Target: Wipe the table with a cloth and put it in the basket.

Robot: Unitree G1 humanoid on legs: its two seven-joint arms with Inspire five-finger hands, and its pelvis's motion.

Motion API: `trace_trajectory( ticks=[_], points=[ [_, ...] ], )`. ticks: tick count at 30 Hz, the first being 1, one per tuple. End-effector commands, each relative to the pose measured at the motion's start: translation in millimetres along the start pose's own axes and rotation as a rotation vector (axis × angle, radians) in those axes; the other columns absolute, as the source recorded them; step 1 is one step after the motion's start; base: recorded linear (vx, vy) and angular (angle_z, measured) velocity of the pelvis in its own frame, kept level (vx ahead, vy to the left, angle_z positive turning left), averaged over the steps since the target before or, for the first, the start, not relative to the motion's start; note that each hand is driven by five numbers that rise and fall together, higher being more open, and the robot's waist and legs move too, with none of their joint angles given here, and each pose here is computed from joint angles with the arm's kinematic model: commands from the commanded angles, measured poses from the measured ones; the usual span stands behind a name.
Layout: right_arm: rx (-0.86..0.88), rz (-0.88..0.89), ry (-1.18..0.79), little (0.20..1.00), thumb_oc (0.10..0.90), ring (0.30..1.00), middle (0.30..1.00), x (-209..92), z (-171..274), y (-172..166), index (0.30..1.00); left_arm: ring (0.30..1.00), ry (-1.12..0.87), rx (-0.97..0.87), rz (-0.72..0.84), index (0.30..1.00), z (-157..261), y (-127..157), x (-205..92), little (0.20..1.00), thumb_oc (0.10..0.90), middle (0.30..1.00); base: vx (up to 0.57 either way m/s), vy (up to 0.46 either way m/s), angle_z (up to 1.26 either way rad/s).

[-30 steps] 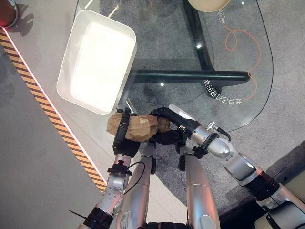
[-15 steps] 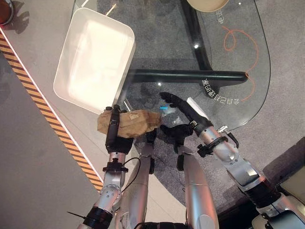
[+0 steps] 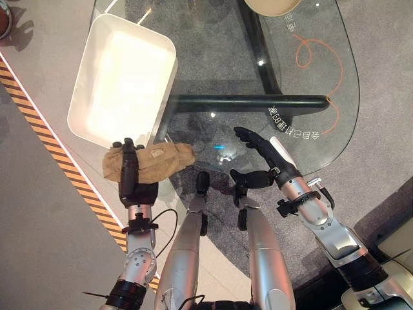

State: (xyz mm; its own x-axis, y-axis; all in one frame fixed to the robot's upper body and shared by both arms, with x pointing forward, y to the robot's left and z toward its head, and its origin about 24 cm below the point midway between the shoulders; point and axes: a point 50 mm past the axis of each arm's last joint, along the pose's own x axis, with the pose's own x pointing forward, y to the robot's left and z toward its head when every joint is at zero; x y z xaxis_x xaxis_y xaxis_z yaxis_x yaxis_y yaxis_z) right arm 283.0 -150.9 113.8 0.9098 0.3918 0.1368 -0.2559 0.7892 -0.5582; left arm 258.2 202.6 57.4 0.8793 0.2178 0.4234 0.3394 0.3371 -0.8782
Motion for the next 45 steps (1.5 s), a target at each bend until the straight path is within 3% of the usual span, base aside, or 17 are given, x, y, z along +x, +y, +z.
trace_trajectory(
  ticks=[1,7,13,15,20,31,45],
  points=[
    [0.033,0.050,-0.138,0.900,0.800,0.900,0.900,-5.6,29.5,-0.5,0.900,0.300,-0.167,0.146,-0.217,0.300,36.7,-39.0,16.3,0.200,0.100,0.300,0.01,0.062,-0.02],
    [0.100,0.212,-0.011,0.900,0.800,0.900,0.900,-15.8,10.1,25.1,0.900,0.300,-0.294,0.371,-0.148,0.300,58.8,-53.1,22.4,0.200,0.100,0.300,0.01,0.081,-0.03],
    [0.118,0.252,0.090,0.900,0.800,0.900,0.900,-13.0,-4.2,32.9,0.900,0.300,-0.398,0.604,-0.055,0.300,71.7,-65.0,36.4,0.200,0.100,0.300,0.01,0.083,-0.04],
    [0.085,0.259,0.136,0.900,0.800,0.900,0.900,-11.5,-10.9,33.2,0.900,0.300,-0.488,0.784,-0.016,0.300,76.2,-74.9,45.1,0.200,0.100,0.300,0.02,0.097,0.00],
    [-0.054,0.312,0.247,0.900,0.800,0.900,0.900,-10.1,-24.4,31.8,0.900,0.300,-0.654,1.024,0.027,0.300,91.0,-91.8,64.6,0.200,0.100,0.300,0.02,0.080,-0.01],
    [-0.143,0.397,0.501,0.900,0.800,0.900,0.900,-21.5,-72.7,42.4,0.900,0.300,-0.811,1.276,0.123,0.300,109.7,-106.8,112.7,0.200,0.100,0.300,0.01,0.069,-0.01],
    [-0.076,0.423,0.512,0.900,0.800,0.900,0.900,-25.8,-83.0,64.1,0.900,0.300,-0.832,1.495,0.230,0.300,143.8,-132.9,170.9,0.200,0.100,0.300,0.00,0.004,0.00]
  ],
)
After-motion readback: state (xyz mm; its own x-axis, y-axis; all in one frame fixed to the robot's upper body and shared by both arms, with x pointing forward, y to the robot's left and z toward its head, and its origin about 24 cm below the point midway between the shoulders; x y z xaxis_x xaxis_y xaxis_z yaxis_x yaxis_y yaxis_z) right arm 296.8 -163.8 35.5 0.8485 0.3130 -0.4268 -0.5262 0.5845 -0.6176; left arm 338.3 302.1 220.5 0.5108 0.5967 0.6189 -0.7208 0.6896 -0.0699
